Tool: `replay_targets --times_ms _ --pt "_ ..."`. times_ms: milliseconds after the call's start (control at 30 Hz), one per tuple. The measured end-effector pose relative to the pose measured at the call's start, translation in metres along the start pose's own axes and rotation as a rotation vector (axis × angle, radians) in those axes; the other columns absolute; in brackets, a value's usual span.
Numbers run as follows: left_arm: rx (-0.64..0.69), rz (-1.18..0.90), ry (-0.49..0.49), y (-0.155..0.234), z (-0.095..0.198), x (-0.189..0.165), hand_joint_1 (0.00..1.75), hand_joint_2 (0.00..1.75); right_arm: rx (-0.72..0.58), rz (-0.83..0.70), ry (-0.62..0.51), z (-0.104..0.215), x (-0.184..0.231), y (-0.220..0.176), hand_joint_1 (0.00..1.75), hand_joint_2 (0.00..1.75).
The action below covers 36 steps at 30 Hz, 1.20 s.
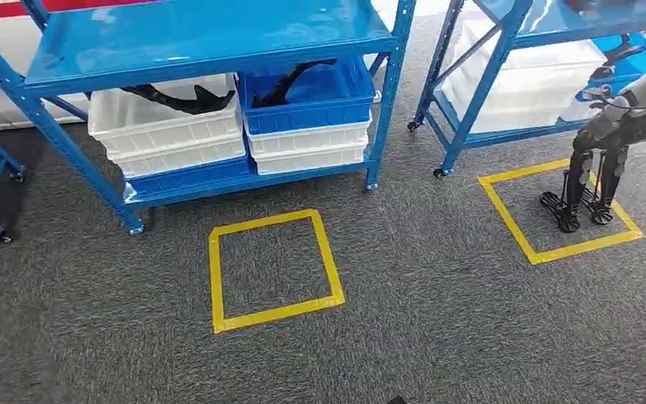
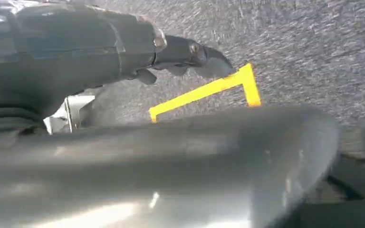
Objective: Take the parts from the cabinet and place them on the table.
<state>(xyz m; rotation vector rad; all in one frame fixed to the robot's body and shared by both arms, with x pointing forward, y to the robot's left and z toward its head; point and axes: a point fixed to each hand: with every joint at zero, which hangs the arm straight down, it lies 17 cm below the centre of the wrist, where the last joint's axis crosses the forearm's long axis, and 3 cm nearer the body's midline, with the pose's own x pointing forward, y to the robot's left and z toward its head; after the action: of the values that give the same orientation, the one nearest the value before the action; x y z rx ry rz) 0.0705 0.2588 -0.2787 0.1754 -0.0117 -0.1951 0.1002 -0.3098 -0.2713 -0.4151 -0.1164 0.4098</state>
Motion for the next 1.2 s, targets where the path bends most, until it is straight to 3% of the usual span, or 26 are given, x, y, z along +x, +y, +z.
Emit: replay_targets --times_ms 933,1067,1100,1133,1200 --pt "0.000 0.001 -0.010 0.000 0.000 0.002 0.00 0.00 -0.013 -0.012 -0.028 0.000 0.004 -0.001 0.00 0.00" --pt "-0.003 -0.011 -0.047 0.000 0.000 0.008 0.00 0.00 -0.015 -0.025 -0.037 0.000 0.006 -0.001 0.00 0.00" --pt "-0.008 -0.013 -0.056 -0.001 0.001 0.010 0.00 0.00 -0.019 -0.026 -0.045 0.000 0.007 -0.002 0.00 1.75" --pt "-0.014 -0.018 -0.064 -0.002 0.001 0.011 0.00 0.00 -0.022 -0.027 -0.054 0.000 0.010 -0.003 0.00 0.00" --pt "-0.023 -0.022 -0.077 -0.005 0.002 0.014 0.00 0.00 -0.028 -0.029 -0.067 0.000 0.014 -0.005 0.00 0.00"
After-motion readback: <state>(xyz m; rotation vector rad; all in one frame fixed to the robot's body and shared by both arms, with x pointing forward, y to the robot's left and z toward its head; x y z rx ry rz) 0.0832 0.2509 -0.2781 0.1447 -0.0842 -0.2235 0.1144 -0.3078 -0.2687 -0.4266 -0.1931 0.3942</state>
